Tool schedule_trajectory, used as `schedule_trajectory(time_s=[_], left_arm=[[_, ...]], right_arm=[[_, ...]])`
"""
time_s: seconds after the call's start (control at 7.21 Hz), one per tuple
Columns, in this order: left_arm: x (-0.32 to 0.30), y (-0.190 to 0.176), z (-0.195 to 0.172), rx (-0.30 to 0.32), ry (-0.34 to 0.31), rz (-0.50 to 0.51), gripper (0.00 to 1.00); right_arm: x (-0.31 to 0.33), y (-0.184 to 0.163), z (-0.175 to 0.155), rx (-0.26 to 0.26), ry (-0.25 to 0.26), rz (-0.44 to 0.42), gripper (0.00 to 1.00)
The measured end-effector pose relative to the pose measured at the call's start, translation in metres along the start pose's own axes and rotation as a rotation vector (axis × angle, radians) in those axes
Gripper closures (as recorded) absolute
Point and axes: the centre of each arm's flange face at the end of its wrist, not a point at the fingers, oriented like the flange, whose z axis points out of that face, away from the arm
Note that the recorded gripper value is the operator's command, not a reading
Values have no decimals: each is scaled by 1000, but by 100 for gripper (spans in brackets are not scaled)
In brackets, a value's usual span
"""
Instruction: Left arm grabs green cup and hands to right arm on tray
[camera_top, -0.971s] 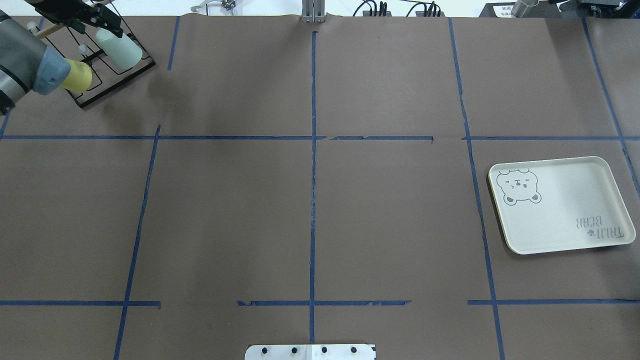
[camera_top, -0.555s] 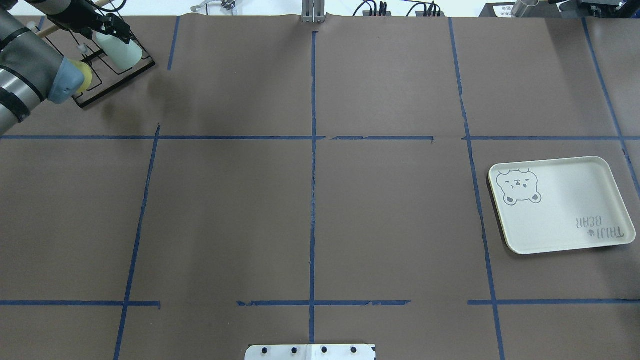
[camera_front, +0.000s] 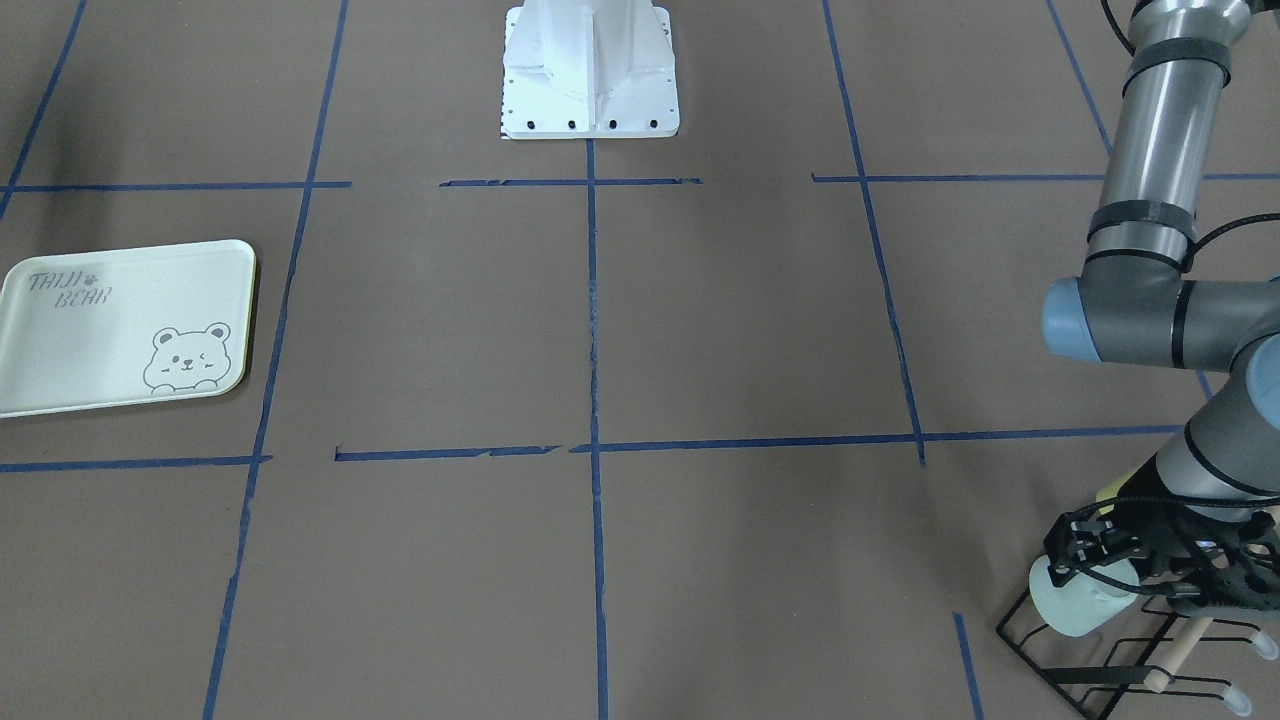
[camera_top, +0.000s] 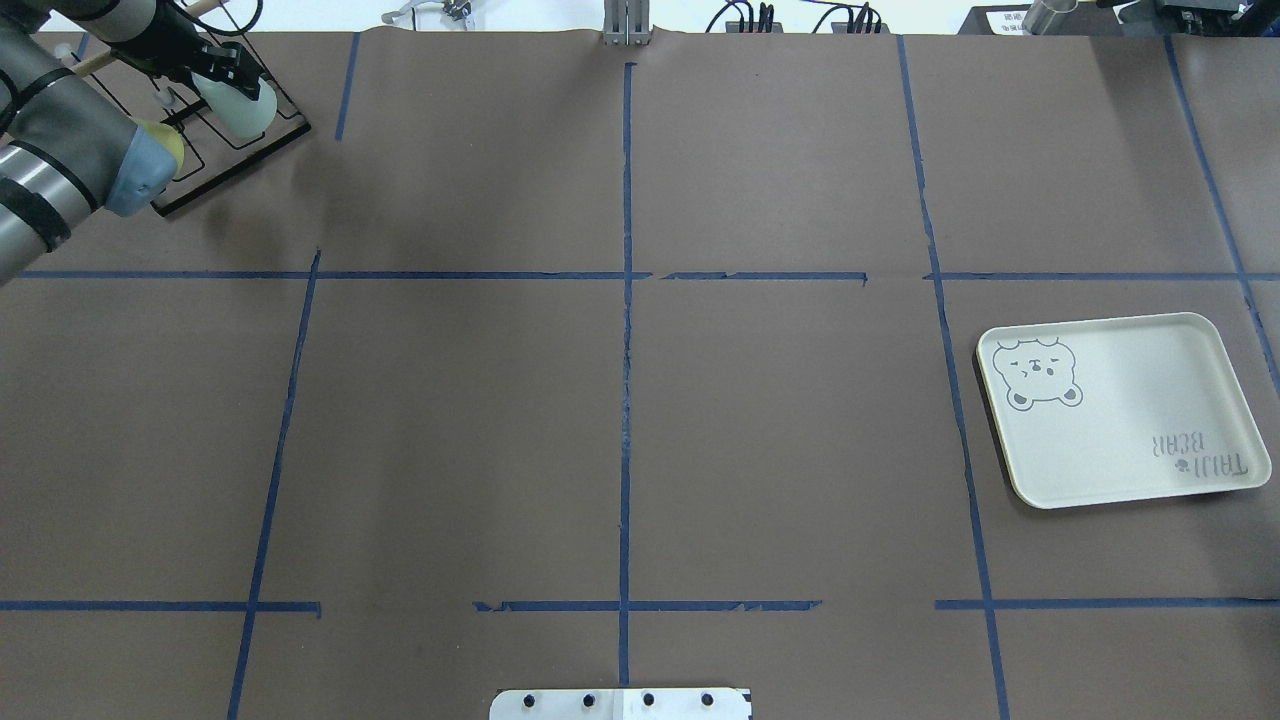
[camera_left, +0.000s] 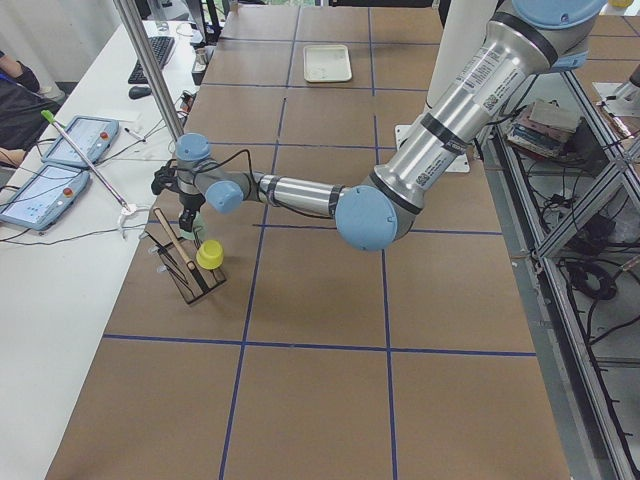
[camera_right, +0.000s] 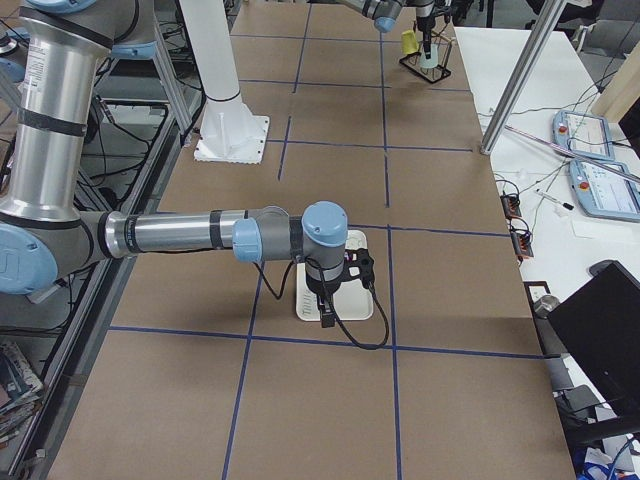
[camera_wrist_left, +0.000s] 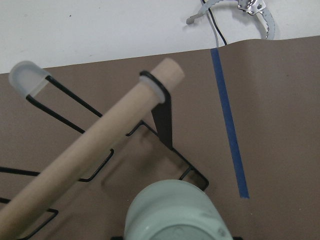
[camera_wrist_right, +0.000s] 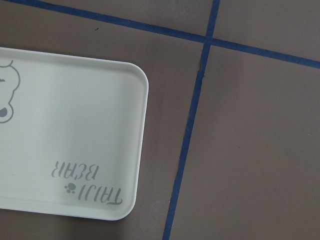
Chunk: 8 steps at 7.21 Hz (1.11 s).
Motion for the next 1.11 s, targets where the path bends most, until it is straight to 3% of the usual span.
schedule_trajectory(time_s=[0.42,0.83,1.11], left_arm=[[-1,-14,-44,28,57,-18,65],[-31,-9,-124,29,165,-55,65],[-4,9,-166,35,208,-144,65]], right_arm=[[0,0,0,1,0,0,0],[-1,0,0,1,0,-1,0],[-7,-5,-2,9,-43,10,0]])
